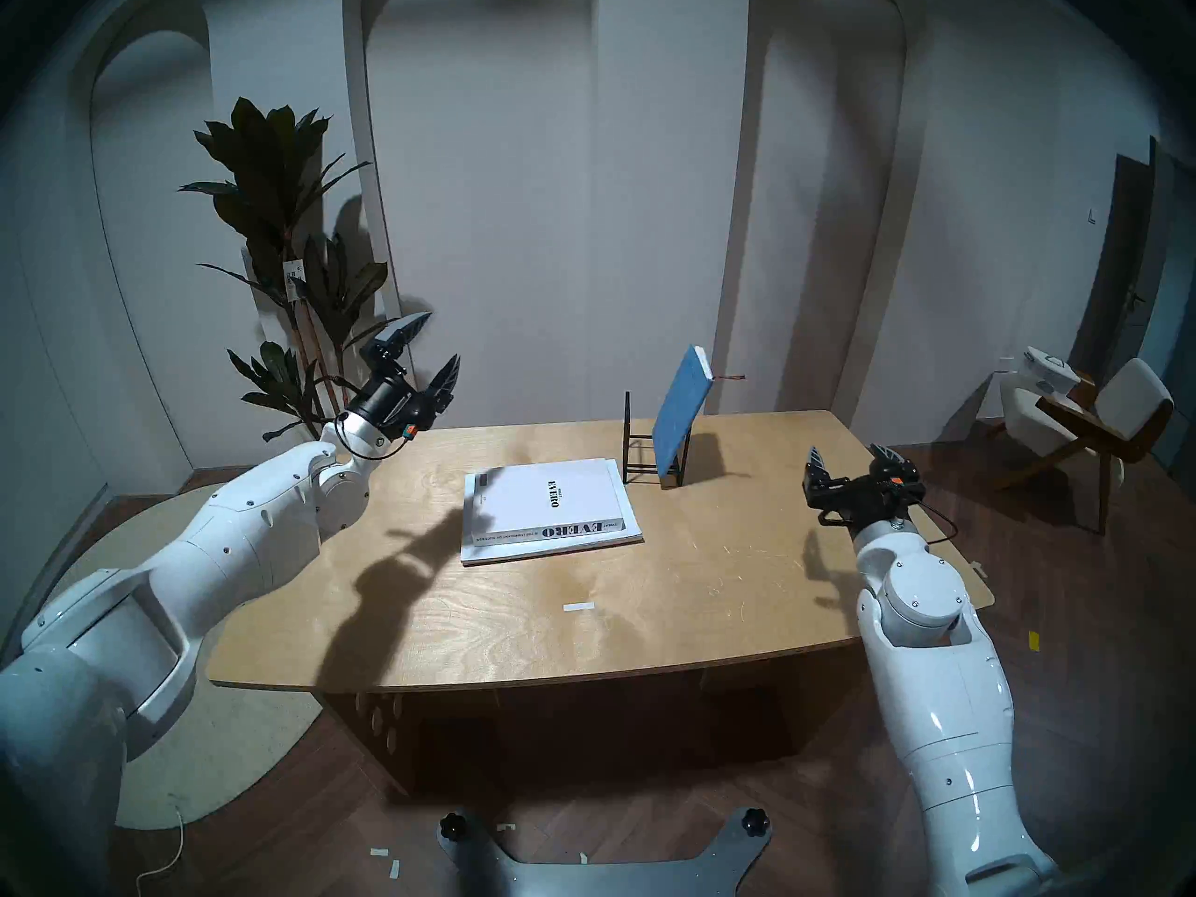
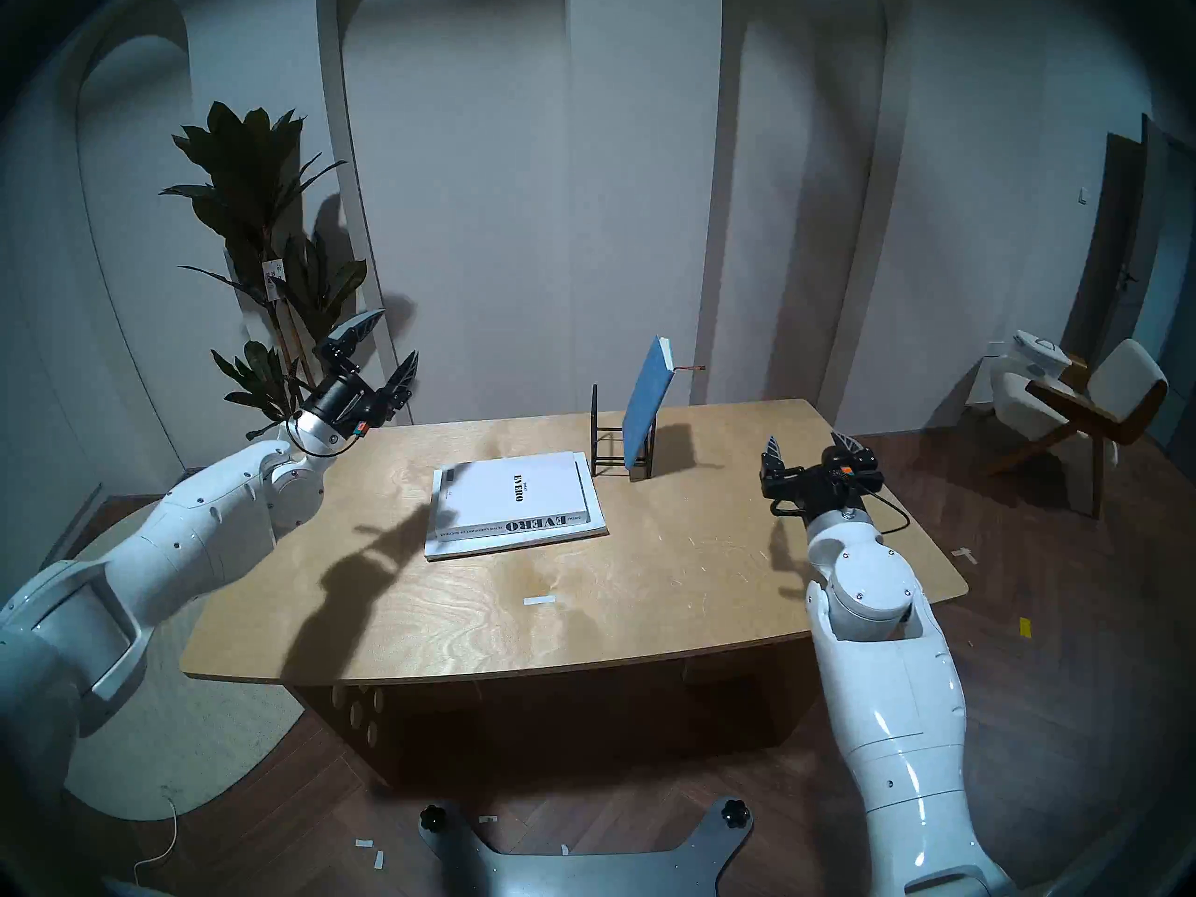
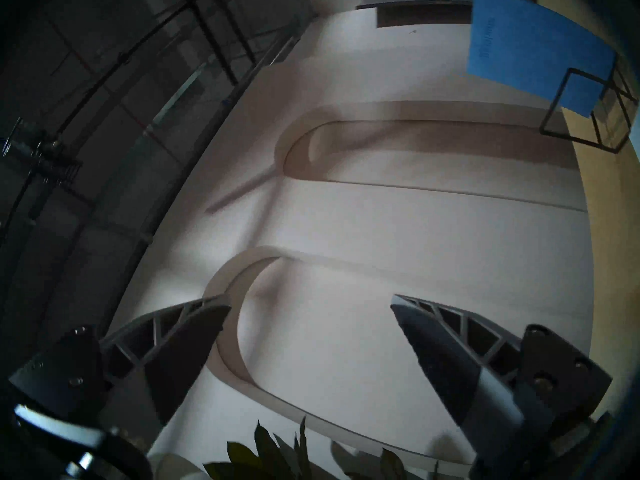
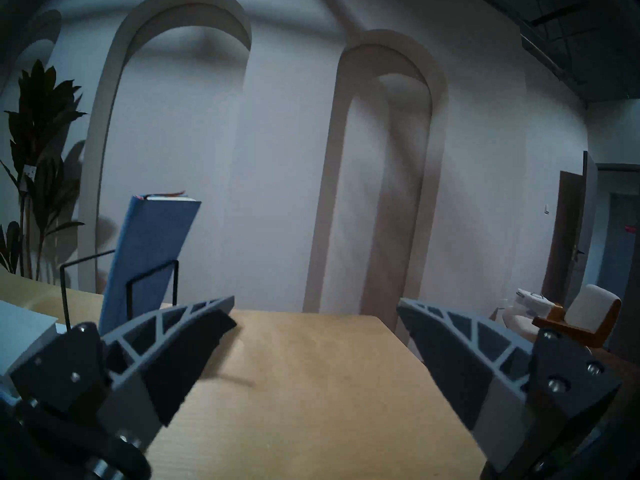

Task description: Stack the books into one stack

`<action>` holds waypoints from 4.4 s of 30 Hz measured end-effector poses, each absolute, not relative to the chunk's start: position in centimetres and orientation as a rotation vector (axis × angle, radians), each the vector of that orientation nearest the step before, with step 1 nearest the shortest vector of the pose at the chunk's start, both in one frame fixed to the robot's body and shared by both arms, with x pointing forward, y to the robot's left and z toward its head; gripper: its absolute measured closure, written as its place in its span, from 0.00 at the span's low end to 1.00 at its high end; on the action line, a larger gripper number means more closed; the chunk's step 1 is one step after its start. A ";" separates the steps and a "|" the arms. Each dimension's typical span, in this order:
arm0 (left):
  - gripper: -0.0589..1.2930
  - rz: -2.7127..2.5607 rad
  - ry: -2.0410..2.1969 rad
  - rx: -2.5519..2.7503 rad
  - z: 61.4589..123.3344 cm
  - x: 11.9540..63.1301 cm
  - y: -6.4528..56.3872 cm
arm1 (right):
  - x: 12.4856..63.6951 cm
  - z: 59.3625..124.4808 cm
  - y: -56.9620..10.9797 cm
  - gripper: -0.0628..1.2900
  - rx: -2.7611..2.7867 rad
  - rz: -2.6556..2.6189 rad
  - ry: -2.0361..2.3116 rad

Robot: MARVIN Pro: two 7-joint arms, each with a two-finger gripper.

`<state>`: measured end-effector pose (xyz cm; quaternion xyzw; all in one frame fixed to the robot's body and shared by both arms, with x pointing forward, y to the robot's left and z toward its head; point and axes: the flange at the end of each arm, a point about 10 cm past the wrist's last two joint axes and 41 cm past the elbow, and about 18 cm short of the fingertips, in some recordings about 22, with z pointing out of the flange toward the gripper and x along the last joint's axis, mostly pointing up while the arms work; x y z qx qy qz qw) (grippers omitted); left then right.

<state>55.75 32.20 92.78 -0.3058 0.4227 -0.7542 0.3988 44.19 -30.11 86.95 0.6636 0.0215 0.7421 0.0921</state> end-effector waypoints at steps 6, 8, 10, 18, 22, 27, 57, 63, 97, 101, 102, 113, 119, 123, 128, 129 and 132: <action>0.06 -1.998 0.928 -0.877 92.4 55.2 32.0 | 45.9 87.2 -27.9 0.02 1.958 2.220 0.119; 0.06 -2.023 0.884 -0.908 92.3 54.9 31.9 | 46.5 87.1 -27.3 0.02 1.957 2.220 0.137; 0.06 -2.041 0.843 -0.939 92.2 54.8 31.7 | 47.0 87.0 -26.9 0.02 1.953 2.220 0.153; 0.06 -2.057 0.743 -1.064 92.2 53.9 31.4 | 49.1 87.1 -25.6 0.02 1.918 2.226 0.199; 0.06 -1.993 0.734 -1.120 92.0 53.8 32.2 | 49.8 87.2 -25.3 0.02 1.893 2.237 0.215; 0.06 -1.859 0.716 -1.162 92.4 54.2 34.9 | 50.4 87.4 -24.9 0.02 1.859 2.258 0.236; 0.06 -1.560 0.635 -1.316 92.7 53.4 42.4 | 54.7 85.2 -20.0 0.02 1.793 2.348 0.436; 0.06 -1.551 0.625 -1.315 92.7 53.3 42.7 | 55.6 85.1 -19.2 0.02 1.797 2.351 0.432; 0.06 -1.557 0.630 -1.296 92.8 53.1 42.7 | 59.8 84.0 -17.4 0.02 1.857 2.272 0.453; 0.06 -1.558 0.630 -1.295 92.8 53.1 42.7 | 60.2 84.0 -17.0 0.02 1.869 2.256 0.458; 0.06 -1.558 0.630 -1.295 92.8 53.1 42.7 | 60.3 83.9 -16.9 0.03 1.873 2.250 0.458; 0.06 -1.558 0.631 -1.295 92.8 53.1 42.7 | 61.3 84.2 -16.3 0.81 1.873 2.200 0.428; 0.06 -1.558 0.631 -1.294 92.7 53.1 42.7 | 61.3 84.2 -15.7 0.88 1.831 2.195 0.383; 0.06 -1.558 0.631 -1.294 92.7 53.1 42.7 | 61.1 84.4 -15.6 0.90 1.794 2.201 0.325; 0.06 -1.559 0.632 -1.294 92.7 53.1 42.7 | 61.2 85.3 -15.8 0.92 1.732 2.227 0.241; 0.06 -1.559 0.632 -1.294 92.7 53.1 42.7 | 61.2 85.5 -15.8 0.92 1.721 2.233 0.231; 0.06 -1.559 0.632 -1.294 92.7 53.1 42.7 | 61.3 86.3 -15.7 0.92 1.676 2.259 0.206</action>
